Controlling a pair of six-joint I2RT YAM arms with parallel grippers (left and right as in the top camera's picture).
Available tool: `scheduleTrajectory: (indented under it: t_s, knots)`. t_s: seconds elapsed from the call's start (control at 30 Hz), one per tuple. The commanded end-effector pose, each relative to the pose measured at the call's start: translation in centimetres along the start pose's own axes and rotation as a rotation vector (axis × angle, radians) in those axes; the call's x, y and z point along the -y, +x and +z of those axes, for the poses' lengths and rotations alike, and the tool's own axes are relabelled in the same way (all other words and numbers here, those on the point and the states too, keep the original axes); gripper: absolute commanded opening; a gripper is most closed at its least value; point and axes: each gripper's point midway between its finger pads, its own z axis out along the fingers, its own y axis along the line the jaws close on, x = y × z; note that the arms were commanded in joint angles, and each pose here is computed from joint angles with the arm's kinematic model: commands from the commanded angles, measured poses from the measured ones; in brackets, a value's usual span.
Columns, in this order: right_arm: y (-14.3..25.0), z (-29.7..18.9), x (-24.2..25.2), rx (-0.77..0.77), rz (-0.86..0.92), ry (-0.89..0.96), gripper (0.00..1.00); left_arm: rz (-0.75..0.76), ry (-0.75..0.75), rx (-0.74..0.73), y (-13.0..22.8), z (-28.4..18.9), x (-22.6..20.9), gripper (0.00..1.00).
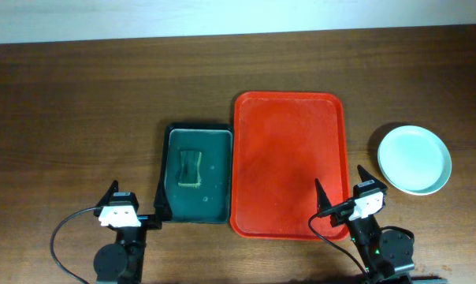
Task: Clean dirty plates on tray and stack at the side
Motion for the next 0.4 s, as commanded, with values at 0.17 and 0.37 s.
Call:
scheduleTrajectory:
  t_s: [0.17, 0.37]
  knots:
    - [0.23, -0.01, 0.08, -0.004, 0.001, 0.003, 0.98, 0.012, -0.012, 0.002, -0.01, -0.04, -0.26, 0.99]
    - [0.23, -0.01, 0.08, -0.004, 0.001, 0.003, 0.98, 0.012, -0.012, 0.002, -0.01, -0.04, -0.26, 0.99]
